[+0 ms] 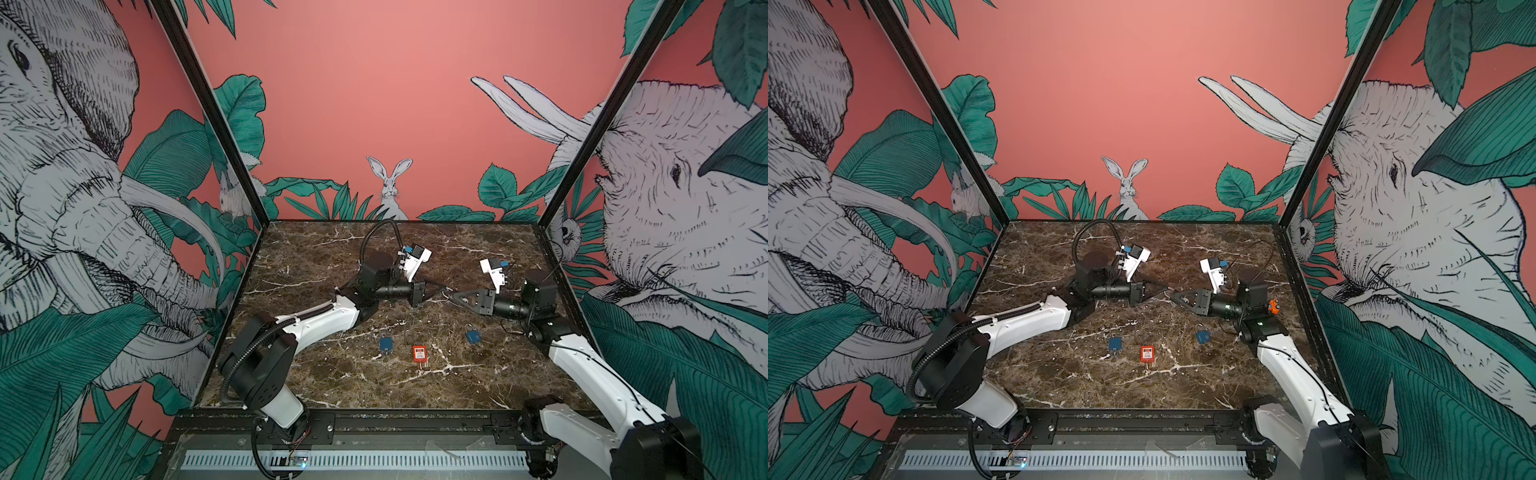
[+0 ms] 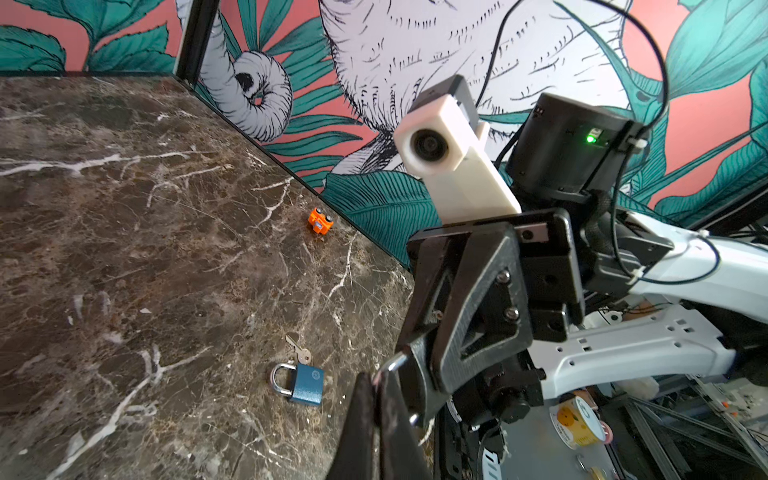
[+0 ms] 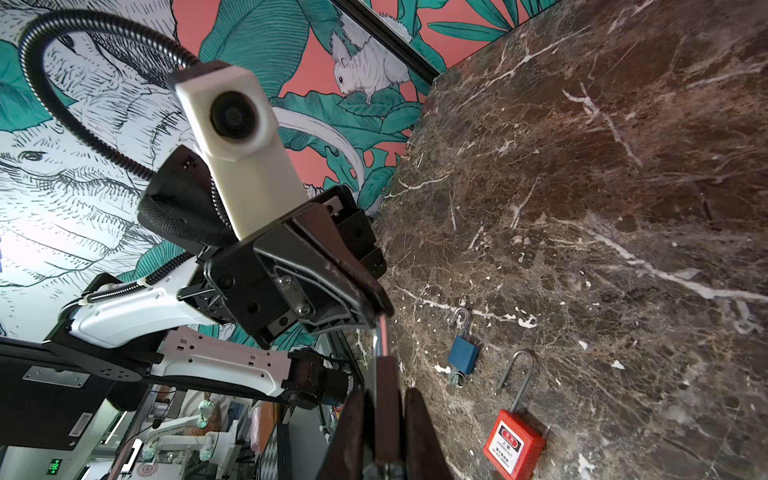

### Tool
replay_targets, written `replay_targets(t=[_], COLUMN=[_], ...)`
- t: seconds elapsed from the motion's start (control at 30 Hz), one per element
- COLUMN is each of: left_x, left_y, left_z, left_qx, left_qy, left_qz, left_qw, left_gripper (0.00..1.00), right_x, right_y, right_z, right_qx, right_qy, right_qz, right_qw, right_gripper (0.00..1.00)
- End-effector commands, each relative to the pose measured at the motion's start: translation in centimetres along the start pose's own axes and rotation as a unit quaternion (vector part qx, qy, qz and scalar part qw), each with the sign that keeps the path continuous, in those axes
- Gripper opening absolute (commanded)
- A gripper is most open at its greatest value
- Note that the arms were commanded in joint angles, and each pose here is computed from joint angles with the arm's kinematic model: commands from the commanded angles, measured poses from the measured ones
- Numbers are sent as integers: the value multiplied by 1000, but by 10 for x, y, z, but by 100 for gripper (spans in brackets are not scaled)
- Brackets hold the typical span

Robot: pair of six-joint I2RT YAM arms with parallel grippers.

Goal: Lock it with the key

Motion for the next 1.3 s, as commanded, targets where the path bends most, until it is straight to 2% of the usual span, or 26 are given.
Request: replay_targets(t=[0.0, 0.2, 0.5, 0.63, 0.77, 1.27], left_x=[-11, -18, -20, -14, -14, -13], left_y=[-64, -73, -63, -66, -67, -71], left_z=[-18, -19, -15, -16, -18, -17], left_qx=[-173, -189, -135, -151, -169, -200], left_qy=[37, 45, 43, 43, 42, 45], left_qz=[-35, -45, -48, -48, -42, -30], left_qw=[984, 980, 989, 986, 984, 978], left_gripper=[0, 0, 0, 0, 6, 11], right_x=[29, 43, 37, 24, 17, 21], right_y=[14, 10, 8, 5, 2, 5], right_z=[-9, -16, -12, -8, -5, -4], right_qx=[18, 16, -2, -7, -11, -7], right_qy=[-52, -61, -52, -43, -41, -39], right_qz=[66, 70, 71, 69, 67, 72], right_qw=[996, 996, 996, 997, 997, 997], right_gripper=[0, 0, 0, 0, 0, 0])
Point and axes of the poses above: each gripper's point midway between its finger pads, its own z axis back along the fingers, its own y axis along the line the jaws close on, x = y × z, the point moved 8 cm from there along z, back along the fingers, and after that the axes turned 5 degrees about -z, right-handed, at the moved point
